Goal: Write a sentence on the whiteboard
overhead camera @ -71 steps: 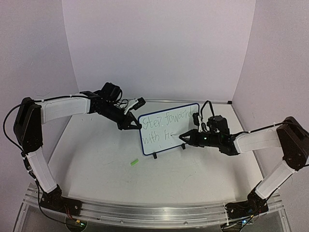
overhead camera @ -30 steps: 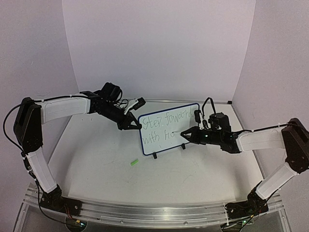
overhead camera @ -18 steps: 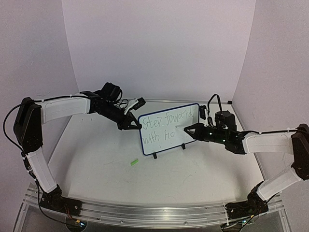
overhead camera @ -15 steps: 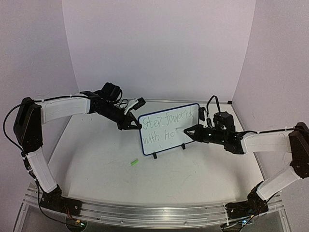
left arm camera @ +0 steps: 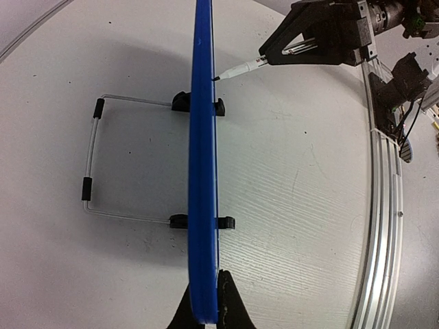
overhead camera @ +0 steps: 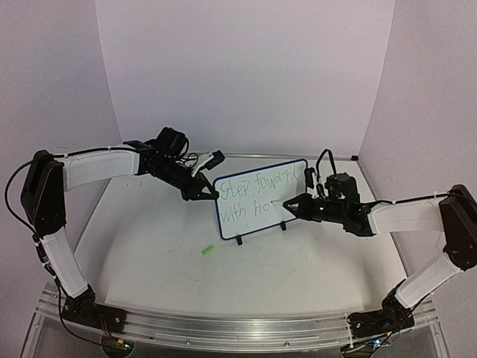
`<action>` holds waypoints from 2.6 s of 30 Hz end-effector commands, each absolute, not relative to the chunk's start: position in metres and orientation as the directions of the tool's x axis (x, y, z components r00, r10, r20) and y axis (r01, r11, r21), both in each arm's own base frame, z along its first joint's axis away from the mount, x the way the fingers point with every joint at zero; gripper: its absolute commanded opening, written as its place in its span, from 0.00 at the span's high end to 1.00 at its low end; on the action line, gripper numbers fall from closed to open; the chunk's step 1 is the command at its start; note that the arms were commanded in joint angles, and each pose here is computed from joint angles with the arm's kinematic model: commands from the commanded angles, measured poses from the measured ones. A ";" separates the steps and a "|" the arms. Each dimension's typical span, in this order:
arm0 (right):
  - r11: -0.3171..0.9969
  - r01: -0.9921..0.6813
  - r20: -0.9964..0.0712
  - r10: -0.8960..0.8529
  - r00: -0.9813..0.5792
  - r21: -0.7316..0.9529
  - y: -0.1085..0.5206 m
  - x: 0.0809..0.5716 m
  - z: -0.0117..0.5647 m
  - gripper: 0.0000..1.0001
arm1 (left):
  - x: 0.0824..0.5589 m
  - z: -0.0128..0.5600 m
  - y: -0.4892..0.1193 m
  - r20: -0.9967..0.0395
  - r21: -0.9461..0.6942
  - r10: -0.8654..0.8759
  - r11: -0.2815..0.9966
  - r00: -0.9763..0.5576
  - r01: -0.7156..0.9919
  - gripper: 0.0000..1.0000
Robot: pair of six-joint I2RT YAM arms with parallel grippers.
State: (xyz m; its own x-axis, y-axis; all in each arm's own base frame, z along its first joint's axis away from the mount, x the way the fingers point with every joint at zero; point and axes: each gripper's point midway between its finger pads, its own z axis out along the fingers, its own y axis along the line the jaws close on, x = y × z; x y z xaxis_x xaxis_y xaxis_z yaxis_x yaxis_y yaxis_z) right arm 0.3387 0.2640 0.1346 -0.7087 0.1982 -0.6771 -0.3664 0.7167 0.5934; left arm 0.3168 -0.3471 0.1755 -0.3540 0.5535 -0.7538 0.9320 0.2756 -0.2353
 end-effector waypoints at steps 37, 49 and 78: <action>0.673 -0.425 -0.701 0.197 -0.686 0.605 0.263 0.326 0.149 1.00 | 0.317 0.161 -0.346 -0.716 -0.224 0.600 0.289 -0.358 0.931 1.00; 0.689 -0.417 -0.714 0.211 -0.668 0.593 0.268 0.344 0.155 1.00 | 0.317 0.161 -0.346 -0.716 -0.225 0.599 0.287 -0.358 0.931 1.00; 0.755 -0.324 -0.722 0.273 -0.636 0.571 0.248 0.353 0.149 1.00 | 0.317 0.160 -0.346 -0.716 -0.228 0.599 0.287 -0.359 0.931 1.00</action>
